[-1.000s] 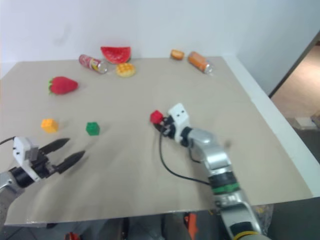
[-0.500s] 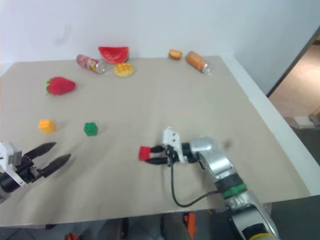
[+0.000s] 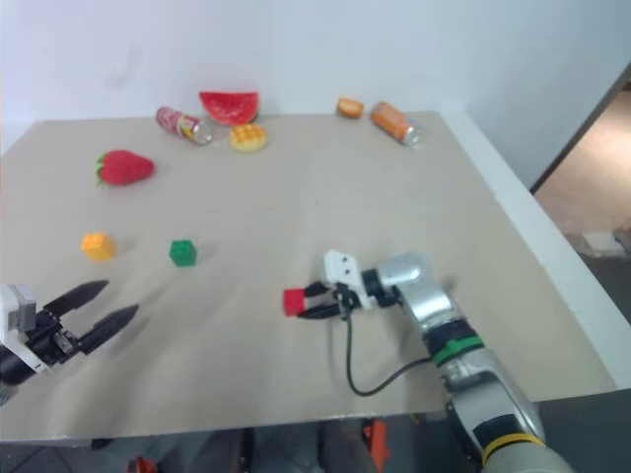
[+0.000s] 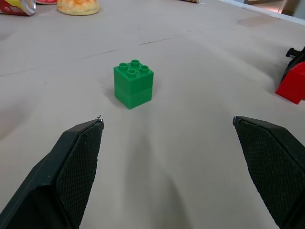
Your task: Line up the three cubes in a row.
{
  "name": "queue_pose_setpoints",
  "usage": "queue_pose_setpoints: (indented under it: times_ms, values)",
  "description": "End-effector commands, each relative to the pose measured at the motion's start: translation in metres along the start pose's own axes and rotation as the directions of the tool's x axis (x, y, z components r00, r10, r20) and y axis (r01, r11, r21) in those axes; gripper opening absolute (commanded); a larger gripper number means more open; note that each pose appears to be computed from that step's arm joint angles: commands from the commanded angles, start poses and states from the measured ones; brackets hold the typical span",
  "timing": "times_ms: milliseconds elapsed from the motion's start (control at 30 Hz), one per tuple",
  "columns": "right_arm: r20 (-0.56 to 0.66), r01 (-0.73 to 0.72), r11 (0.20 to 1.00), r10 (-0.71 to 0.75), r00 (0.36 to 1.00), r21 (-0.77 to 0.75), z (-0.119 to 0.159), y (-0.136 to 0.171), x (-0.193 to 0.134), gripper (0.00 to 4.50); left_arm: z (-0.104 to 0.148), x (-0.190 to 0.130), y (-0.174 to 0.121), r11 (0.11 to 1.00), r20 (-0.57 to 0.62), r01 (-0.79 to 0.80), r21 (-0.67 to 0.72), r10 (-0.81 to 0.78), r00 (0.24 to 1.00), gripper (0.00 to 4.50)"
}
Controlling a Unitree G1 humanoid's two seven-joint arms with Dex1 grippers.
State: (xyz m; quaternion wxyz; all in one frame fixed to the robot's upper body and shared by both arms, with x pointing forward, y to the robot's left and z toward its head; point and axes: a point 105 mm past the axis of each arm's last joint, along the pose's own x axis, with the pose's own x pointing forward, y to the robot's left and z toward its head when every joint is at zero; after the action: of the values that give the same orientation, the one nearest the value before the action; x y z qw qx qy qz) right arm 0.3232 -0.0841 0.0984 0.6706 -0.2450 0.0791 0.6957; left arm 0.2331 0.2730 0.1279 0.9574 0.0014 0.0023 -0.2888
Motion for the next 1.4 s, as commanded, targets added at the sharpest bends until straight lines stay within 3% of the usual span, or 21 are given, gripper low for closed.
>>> queue_pose_setpoints:
  times_ms: [33, 367, 400, 467, 600, 833, 933, 1067, 1233, 1400]
  values:
    - [-0.037, 0.034, 0.999, -0.035, 0.999, -0.007, -0.006, -0.004, -0.018, 1.17, 0.013, 0.001, -0.002, 0.999, 0.039, 0.001, 0.033, -0.003, 0.999, 4.50]
    - [-0.022, 0.066, 0.998, -0.066, 0.998, -0.006, -0.007, -0.007, -0.013, 1.17, 0.013, 0.011, -0.003, 1.000, 0.052, 0.015, 0.028, -0.017, 0.999, 4.50]
    - [-0.020, 0.082, 0.997, -0.082, 0.996, -0.007, -0.007, -0.010, -0.012, 2.25, 0.013, 0.011, -0.003, 0.999, 0.053, 0.016, 0.028, -0.018, 0.998, 4.50]
    - [-0.020, 0.093, 0.996, -0.093, 0.995, -0.003, -0.007, -0.013, -0.012, 2.74, 0.013, 0.012, -0.003, 0.999, 0.054, 0.016, 0.028, -0.018, 0.998, 4.50]
    - [-0.049, 0.103, 0.995, -0.103, 0.993, -0.001, -0.010, -0.015, -0.014, 4.16, 0.012, 0.013, -0.004, 1.000, 0.058, 0.010, 0.021, -0.011, 0.998, 4.50]
    - [-0.074, 0.070, 0.997, -0.069, 0.995, 0.010, -0.001, -0.015, -0.043, 4.16, 0.004, 0.011, -0.003, 1.000, 0.050, -0.024, -0.016, 0.024, 0.998, 4.50]
    - [-0.069, 0.041, 0.999, -0.040, 0.997, 0.007, 0.012, -0.011, -0.073, 4.16, -0.001, 0.012, 0.001, 0.997, 0.043, -0.068, -0.030, 0.070, 0.997, 4.50]
    - [0.025, 0.150, 0.989, -0.150, 0.988, -0.006, 0.043, -0.026, -0.093, 4.16, -0.015, 0.025, -0.006, 0.995, 0.001, -0.099, -0.023, 0.099, 0.995, 4.50]
    - [0.248, 0.289, 0.956, -0.292, 0.924, 0.050, 0.093, -0.049, -0.094, 4.16, -0.028, 0.047, -0.010, 0.983, -0.043, -0.179, -0.030, 0.178, 0.983, 4.50]
    - [0.269, 0.259, 0.963, -0.268, 0.925, 0.070, 0.090, -0.032, -0.066, 4.16, -0.026, 0.074, -0.001, 0.951, -0.030, -0.306, -0.032, 0.305, 0.952, 4.50]
